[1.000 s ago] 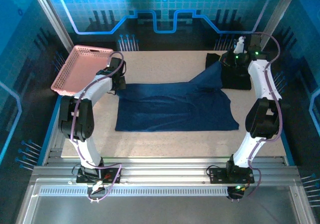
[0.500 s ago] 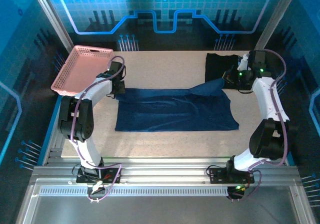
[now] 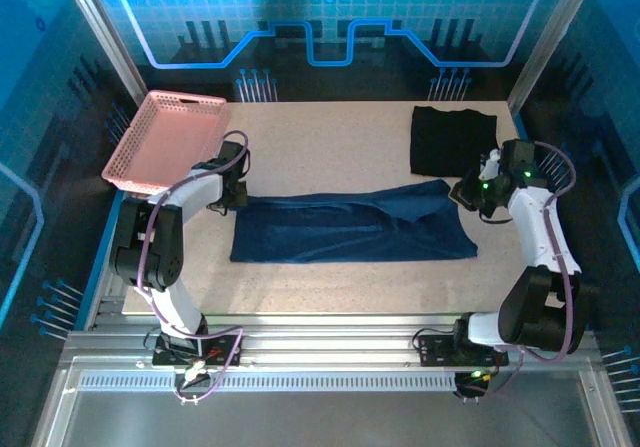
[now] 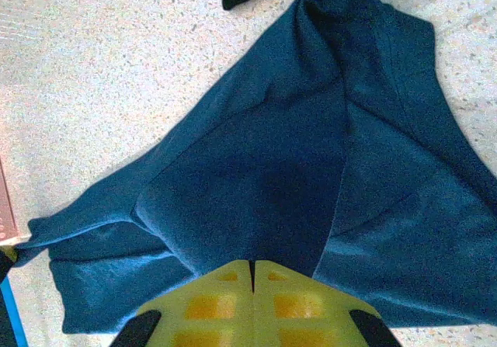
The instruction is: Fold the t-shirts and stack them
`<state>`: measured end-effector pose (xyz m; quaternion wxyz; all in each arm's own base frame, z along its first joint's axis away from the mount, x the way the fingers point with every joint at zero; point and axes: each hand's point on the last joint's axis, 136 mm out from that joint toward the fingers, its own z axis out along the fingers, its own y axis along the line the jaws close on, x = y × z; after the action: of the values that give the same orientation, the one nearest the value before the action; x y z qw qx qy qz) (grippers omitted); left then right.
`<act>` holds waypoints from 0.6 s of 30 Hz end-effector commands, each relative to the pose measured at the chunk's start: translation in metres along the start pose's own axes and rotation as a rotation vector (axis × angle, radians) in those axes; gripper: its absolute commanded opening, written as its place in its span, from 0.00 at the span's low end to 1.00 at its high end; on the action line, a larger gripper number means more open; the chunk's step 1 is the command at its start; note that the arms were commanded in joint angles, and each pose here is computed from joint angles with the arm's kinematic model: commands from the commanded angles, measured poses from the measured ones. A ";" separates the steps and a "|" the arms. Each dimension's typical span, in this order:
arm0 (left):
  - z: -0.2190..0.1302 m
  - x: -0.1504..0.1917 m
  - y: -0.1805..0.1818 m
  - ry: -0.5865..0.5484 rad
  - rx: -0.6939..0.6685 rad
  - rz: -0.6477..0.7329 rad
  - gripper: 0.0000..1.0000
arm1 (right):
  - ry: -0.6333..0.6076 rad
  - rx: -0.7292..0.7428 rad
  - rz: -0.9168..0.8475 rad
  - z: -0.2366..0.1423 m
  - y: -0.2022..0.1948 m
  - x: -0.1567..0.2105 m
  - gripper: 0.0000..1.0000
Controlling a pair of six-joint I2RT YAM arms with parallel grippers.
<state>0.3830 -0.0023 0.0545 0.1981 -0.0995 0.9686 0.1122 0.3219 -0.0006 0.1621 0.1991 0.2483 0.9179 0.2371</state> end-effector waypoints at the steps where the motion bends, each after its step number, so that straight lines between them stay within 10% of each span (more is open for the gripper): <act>1: -0.008 0.008 0.003 -0.008 -0.019 -0.017 0.01 | 0.031 -0.002 0.017 -0.005 -0.007 0.016 0.00; 18: 0.007 0.059 0.002 0.163 -0.110 0.041 0.15 | 0.157 0.148 0.138 0.027 -0.072 0.070 0.00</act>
<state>0.3496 -0.0143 0.0304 0.1472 -0.0873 0.9762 0.1332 0.2596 0.0008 0.0987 0.1056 0.2927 0.9252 0.2171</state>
